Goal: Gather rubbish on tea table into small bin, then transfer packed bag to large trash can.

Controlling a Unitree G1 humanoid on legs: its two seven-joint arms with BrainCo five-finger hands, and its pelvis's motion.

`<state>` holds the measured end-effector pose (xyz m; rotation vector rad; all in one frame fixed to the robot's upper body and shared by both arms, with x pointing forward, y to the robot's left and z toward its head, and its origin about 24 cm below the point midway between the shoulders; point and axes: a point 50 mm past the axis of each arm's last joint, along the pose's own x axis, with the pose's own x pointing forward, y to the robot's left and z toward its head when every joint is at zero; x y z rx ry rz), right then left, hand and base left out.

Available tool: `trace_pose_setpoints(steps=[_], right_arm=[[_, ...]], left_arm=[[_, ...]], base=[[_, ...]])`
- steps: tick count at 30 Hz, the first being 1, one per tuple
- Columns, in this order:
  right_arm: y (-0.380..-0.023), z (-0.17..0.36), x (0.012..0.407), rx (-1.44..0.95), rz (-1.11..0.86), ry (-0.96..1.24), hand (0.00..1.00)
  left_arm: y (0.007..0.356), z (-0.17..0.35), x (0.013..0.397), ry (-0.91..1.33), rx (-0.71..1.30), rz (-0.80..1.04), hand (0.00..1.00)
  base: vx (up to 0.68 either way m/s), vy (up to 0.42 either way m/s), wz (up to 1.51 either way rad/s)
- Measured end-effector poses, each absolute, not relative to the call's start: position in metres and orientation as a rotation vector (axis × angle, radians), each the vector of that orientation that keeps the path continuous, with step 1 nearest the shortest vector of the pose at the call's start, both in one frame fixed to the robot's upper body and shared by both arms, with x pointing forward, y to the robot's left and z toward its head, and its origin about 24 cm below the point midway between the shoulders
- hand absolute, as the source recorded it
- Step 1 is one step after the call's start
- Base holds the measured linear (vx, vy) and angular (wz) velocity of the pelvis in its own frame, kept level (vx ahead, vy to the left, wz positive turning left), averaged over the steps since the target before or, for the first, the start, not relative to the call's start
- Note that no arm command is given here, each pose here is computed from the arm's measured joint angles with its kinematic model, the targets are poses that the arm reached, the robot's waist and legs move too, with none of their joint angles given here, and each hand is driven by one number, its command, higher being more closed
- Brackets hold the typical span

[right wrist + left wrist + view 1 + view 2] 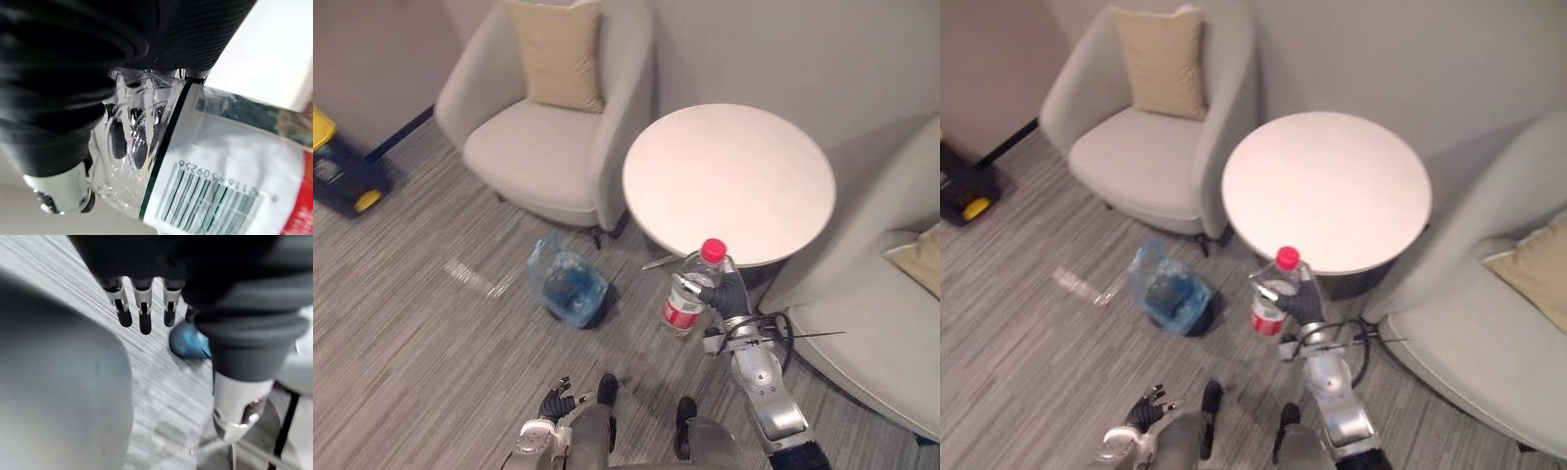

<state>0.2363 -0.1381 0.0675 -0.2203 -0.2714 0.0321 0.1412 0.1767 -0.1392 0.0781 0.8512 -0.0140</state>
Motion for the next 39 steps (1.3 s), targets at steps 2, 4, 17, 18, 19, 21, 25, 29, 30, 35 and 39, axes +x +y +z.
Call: trace_pose_setpoints(steps=[2,4,17,18,19,21,25,29,30,35,39], right_arm=[[-0.139,0.066,0.238,-0.209,0.014,-0.263,1.0],[-0.135,0.061,0.236,-0.178,0.003,-0.24,1.0],[-0.129,0.04,0.228,-0.194,0.063,-0.147,1.0],[-0.132,0.038,0.228,-0.201,0.059,-0.137,1.0],[-0.131,0.038,0.227,-0.2,0.06,-0.135,1.0],[-0.128,0.039,0.228,-0.195,0.072,-0.144,1.0],[-0.131,0.037,0.229,-0.207,0.066,-0.134,1.0],[-0.144,0.035,0.23,-0.24,0.043,-0.121,1.0],[-0.149,0.033,0.228,-0.242,0.024,-0.11,1.0],[-0.156,0.028,0.22,-0.244,-0.01,-0.084,1.0],[-0.146,0.037,0.23,-0.221,0.001,-0.131,1.0]], left_arm=[[0.174,-0.141,0.141,0.861,0.095,-0.036,0.0],[0.176,-0.141,0.141,0.867,0.115,-0.041,0.0],[0.176,-0.144,0.135,0.893,0.142,-0.049,0.0],[0.177,-0.144,0.135,0.894,0.144,-0.043,0.0],[0.177,-0.145,0.134,0.897,0.143,-0.042,0.0],[0.179,-0.146,0.132,0.905,0.151,-0.027,0.0],[0.175,-0.148,0.132,0.923,0.14,-0.028,0.0],[0.162,-0.149,0.132,0.919,0.121,-0.049,0.0],[0.16,-0.149,0.133,0.917,0.123,-0.057,0.0],[0.159,-0.146,0.138,0.883,0.149,-0.073,0.0],[0.163,-0.143,0.141,0.862,0.153,-0.066,0.0]], base=[[-0.07,0.176,0.5],[-0.01,0.173,0.39],[0.1,0.089,0.01],[0.25,0.003,0.5],[0.29,-0.096,0.56],[0.3,-0.168,0.48],[0.27,-0.177,0.62],[0.31,-0.17,0.48],[0.22,-0.1,0.93],[0.16,-0.018,0.31],[0.06,0.13,-0.18]])
